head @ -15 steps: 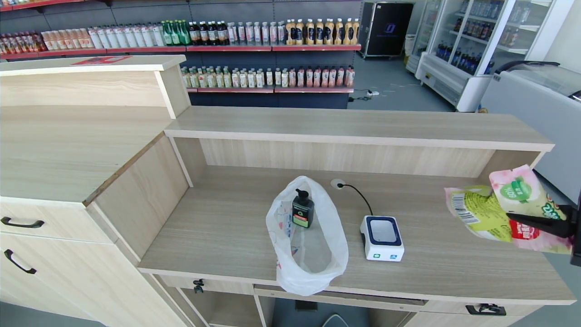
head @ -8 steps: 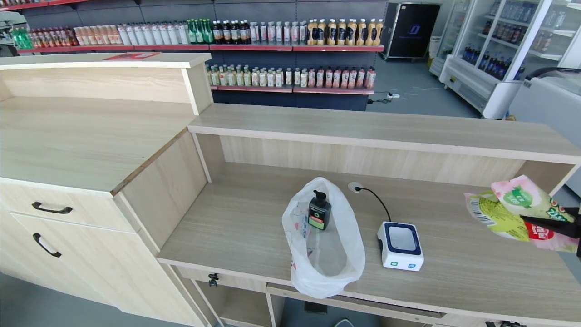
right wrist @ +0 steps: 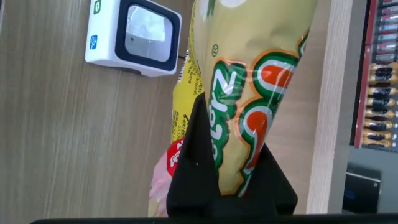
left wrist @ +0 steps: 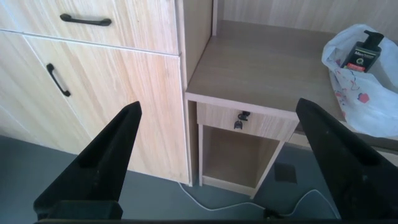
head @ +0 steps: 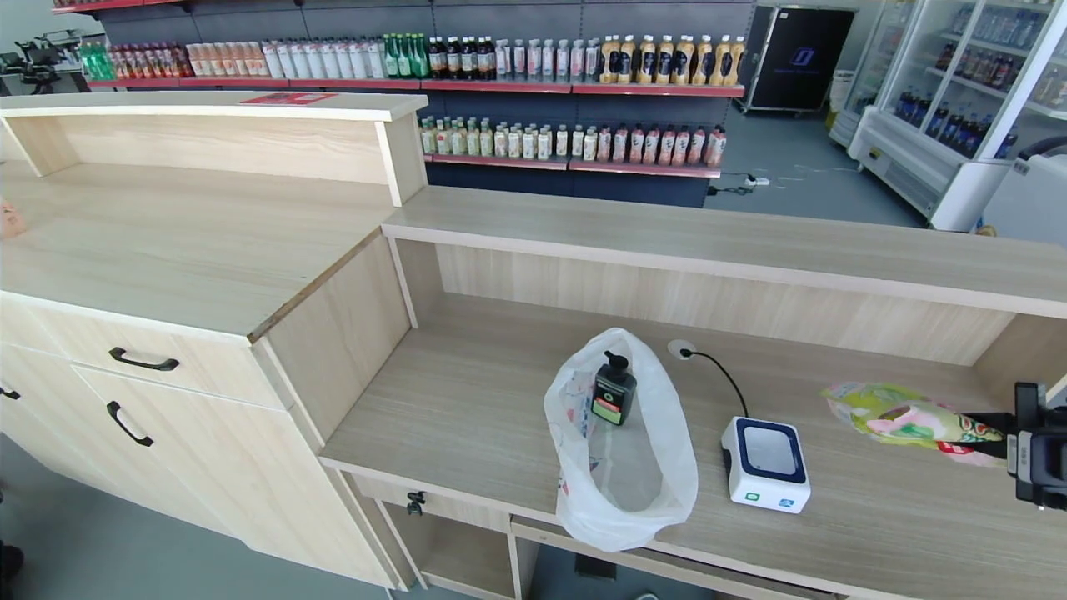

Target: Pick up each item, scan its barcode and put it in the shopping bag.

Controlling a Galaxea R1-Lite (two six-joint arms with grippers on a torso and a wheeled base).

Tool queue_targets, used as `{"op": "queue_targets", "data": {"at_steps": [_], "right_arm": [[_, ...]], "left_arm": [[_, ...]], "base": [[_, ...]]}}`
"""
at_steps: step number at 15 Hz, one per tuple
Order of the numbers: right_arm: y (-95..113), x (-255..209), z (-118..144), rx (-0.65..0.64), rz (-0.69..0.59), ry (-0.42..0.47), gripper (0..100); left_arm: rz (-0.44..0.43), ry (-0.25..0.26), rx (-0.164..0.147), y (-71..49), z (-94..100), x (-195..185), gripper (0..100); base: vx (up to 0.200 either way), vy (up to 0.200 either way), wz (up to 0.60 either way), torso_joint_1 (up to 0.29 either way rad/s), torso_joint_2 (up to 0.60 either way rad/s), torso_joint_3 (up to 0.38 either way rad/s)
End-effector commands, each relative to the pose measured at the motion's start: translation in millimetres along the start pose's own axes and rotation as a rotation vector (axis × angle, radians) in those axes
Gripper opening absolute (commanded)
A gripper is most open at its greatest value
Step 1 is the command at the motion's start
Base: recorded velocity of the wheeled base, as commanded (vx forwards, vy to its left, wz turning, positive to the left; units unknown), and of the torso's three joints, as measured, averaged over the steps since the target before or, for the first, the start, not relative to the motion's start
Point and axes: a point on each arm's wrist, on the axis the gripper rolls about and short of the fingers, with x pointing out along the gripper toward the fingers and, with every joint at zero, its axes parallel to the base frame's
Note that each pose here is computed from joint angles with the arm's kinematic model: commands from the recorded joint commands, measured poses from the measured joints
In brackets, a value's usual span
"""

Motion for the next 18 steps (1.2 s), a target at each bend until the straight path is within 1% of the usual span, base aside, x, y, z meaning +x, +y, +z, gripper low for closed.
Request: {"op": "queue_targets", "data": {"at_steps": [1, 3, 5, 8, 10, 13, 16, 18], "right_arm": [[4.6, 12.8, -17.0, -0.026, 0.013, -0.02, 0], [2.6, 19.5, -20.0, -0.047, 0.017, -0.033, 0], [2.4, 36.5, -16.4, -0.052, 0.039, -0.083, 0], [-10.5, 59.5, -21.9, -0.11, 0.031, -0.123, 0], [-14.0, 68.9, -23.6, -0.126, 0.032, -0.143, 0], [-11.0, 87.9, -18.2, -0.14, 0.057, -0.193, 0], [-15.6, 100.7, -21.3, -0.251, 0.048, -0.211, 0], [-12.4, 105.8, -25.9, -0.296, 0.048, -0.212, 0]], "left_arm": [[0.001, -0.001, 0.001, 0.0, 0.0, 0.0, 100], [0.001, -0.001, 0.001, 0.0, 0.0, 0.0, 100], [0.001, -0.001, -0.001, 0.0, 0.0, 0.0, 100], [0.001, -0.001, -0.001, 0.0, 0.0, 0.0, 100], [0.001, -0.001, -0.001, 0.0, 0.0, 0.0, 100], [0.001, 0.001, -0.001, 0.0, -0.1, 0.0, 100], [0.001, -0.001, -0.001, 0.0, 0.0, 0.0, 100], [0.001, -0.001, 0.001, 0.0, 0.0, 0.0, 100]], "base": [[0.0, 0.0, 0.0, 0.0, 0.0, 0.0], [0.0, 0.0, 0.0, 0.0, 0.0, 0.0], [0.0, 0.0, 0.0, 0.0, 0.0, 0.0], [0.0, 0.0, 0.0, 0.0, 0.0, 0.0], [0.0, 0.0, 0.0, 0.0, 0.0, 0.0], [0.0, 0.0, 0.0, 0.0, 0.0, 0.0], [0.0, 0.0, 0.0, 0.0, 0.0, 0.0], [0.0, 0.0, 0.0, 0.0, 0.0, 0.0]]}}
